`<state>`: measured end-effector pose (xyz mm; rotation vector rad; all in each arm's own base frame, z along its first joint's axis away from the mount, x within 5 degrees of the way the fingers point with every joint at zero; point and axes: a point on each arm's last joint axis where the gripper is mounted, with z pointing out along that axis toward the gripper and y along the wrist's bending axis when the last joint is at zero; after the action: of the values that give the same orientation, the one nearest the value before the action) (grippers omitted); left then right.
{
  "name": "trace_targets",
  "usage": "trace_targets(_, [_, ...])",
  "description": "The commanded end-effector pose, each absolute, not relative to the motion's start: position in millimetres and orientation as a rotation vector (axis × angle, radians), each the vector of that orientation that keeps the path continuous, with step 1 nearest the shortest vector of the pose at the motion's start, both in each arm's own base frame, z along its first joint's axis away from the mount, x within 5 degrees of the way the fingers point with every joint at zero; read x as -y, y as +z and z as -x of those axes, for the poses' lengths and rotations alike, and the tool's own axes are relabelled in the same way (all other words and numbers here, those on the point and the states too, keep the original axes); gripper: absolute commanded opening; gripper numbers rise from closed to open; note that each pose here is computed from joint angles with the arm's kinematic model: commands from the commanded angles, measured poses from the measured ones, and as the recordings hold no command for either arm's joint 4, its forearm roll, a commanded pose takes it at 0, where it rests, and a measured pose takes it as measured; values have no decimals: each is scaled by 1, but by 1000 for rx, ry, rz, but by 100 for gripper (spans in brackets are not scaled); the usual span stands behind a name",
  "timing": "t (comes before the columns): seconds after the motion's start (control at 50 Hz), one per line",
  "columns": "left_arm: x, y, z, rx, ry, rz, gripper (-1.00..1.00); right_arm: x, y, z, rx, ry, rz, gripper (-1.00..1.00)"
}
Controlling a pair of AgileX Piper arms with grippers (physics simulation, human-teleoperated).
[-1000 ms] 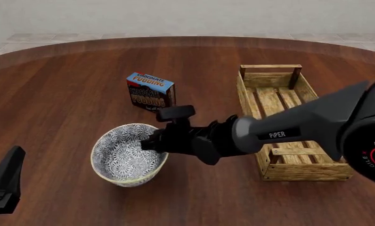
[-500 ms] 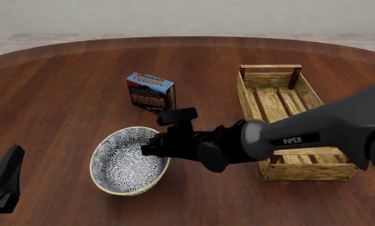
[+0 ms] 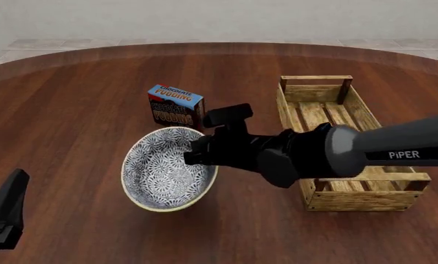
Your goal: Pick up the bowl on the left and put it in the tray.
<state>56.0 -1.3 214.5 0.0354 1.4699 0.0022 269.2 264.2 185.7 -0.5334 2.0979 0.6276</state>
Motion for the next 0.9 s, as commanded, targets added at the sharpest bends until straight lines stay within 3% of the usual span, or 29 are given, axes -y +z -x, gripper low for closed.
trace_targets(0.02, [1,214,-56,-1472,3,-37,100,-255,202,-266,-2069,646,494,-100])
trace_targets(0.9, [2,214,-56,-1471,-2,-38,100,-226,253,-252,-2021,686,393,-100])
